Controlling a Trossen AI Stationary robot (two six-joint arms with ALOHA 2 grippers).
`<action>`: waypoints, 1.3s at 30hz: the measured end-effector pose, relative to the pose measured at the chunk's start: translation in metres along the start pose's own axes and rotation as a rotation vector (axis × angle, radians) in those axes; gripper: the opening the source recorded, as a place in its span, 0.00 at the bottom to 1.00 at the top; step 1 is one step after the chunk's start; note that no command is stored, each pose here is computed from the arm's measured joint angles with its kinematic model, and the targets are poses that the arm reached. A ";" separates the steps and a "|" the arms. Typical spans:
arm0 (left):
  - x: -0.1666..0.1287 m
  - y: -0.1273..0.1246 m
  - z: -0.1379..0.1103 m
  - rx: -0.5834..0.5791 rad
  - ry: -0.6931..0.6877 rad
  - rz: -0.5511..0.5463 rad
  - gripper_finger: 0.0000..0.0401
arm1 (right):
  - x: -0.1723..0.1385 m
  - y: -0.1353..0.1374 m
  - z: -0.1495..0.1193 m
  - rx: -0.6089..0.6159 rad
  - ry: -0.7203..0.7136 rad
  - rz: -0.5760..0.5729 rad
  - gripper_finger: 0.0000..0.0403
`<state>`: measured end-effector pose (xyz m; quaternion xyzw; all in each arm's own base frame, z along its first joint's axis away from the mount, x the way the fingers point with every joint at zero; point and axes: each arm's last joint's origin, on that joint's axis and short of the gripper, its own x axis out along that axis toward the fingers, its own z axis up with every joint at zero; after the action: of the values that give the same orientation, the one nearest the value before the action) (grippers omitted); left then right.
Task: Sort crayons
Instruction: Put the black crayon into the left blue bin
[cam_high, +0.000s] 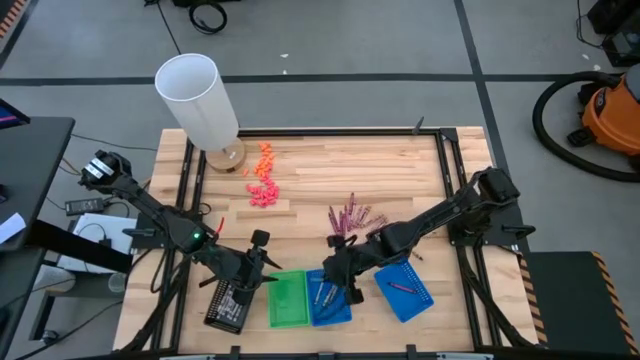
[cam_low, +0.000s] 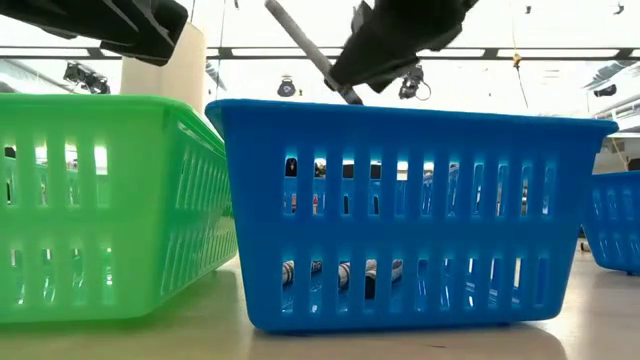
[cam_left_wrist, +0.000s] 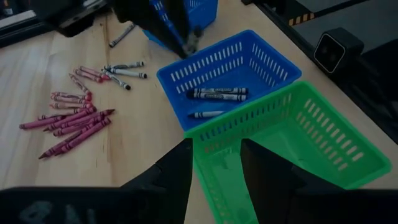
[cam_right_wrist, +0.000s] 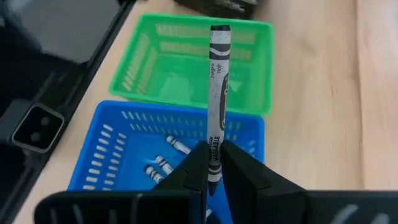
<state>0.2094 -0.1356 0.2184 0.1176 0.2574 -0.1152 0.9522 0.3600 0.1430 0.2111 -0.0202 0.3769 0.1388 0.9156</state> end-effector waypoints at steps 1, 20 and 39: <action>0.000 0.000 0.000 -0.001 0.000 0.000 0.36 | 0.002 0.002 0.003 -0.034 -0.001 -0.004 0.11; 0.000 0.000 -0.002 -0.011 0.016 0.022 0.36 | 0.023 0.014 0.006 -0.375 -0.030 -0.059 0.11; 0.000 0.000 -0.004 -0.013 0.032 0.033 0.36 | 0.023 0.016 -0.018 -0.487 0.216 -0.059 0.24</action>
<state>0.2075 -0.1344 0.2156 0.1173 0.2713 -0.0961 0.9505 0.3587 0.1617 0.1830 -0.2657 0.4271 0.1960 0.8418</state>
